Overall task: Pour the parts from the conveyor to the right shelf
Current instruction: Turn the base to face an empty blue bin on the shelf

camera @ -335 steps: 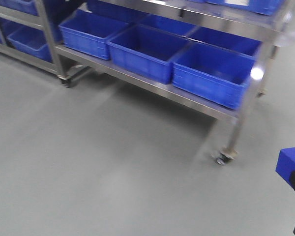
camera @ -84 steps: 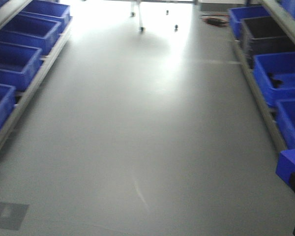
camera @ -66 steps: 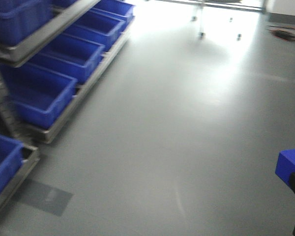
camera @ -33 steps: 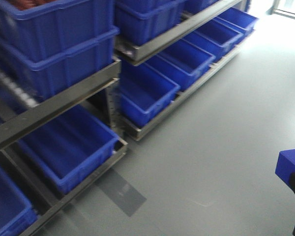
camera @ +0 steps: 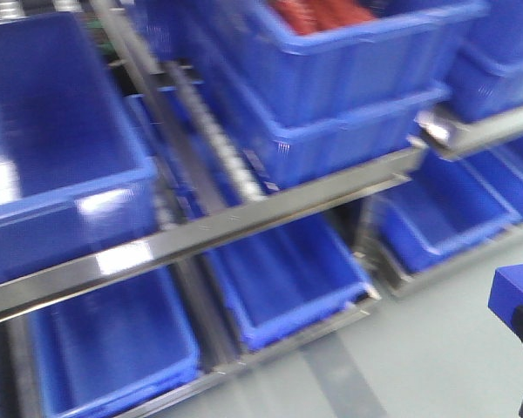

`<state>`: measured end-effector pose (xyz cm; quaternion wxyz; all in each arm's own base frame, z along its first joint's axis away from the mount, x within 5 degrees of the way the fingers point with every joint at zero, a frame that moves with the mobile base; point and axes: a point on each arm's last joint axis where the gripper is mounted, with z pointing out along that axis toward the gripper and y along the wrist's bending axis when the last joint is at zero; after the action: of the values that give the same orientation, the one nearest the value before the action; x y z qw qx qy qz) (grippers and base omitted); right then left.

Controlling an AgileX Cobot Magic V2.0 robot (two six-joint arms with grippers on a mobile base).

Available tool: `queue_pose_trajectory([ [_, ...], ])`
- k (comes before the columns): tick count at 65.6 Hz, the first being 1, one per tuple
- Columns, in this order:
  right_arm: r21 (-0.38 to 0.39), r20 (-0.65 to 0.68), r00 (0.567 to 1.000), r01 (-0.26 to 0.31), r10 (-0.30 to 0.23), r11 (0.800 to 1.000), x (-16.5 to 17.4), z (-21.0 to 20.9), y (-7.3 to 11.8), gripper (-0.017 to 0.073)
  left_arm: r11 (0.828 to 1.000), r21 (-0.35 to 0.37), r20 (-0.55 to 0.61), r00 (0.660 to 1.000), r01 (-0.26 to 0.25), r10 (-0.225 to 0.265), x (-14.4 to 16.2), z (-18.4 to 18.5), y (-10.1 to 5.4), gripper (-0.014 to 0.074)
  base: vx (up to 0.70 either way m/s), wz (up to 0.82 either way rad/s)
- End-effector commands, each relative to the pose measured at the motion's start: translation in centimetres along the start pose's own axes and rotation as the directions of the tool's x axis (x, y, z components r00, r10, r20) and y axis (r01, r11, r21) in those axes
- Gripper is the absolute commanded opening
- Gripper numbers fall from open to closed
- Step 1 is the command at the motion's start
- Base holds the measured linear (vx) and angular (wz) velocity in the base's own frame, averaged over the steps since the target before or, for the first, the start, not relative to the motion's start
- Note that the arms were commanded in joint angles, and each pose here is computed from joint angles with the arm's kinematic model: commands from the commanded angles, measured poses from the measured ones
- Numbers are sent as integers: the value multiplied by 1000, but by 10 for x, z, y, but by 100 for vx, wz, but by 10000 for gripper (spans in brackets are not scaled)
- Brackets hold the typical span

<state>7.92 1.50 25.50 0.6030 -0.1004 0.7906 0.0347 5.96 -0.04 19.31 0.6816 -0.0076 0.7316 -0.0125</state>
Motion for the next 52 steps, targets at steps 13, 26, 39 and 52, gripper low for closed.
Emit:
queue_pose_trajectory([
  [13, 19, 99, 995, 12, -14, 1000, -16, -3, -2, -1, 1000, 10, 82, 996, 16, -17, -13, 0, -1, -6, 19, 75],
  [26, 19, 99, 995, 12, -14, 1000, -16, -3, -2, -1, 1000, 10, 82, 996, 16, -17, -13, 0, -1, -6, 19, 64],
  [39, 19, 99, 995, 12, -14, 1000, -16, -3, -2, -1, 1000, 10, 82, 996, 16, -17, -13, 0, -1, -6, 18, 43],
  [52, 19, 99, 995, 12, -14, 1000, -16, -3, -2, -1, 1000, 10, 82, 996, 16, -17, -13, 0, -1, -6, 18, 17],
])
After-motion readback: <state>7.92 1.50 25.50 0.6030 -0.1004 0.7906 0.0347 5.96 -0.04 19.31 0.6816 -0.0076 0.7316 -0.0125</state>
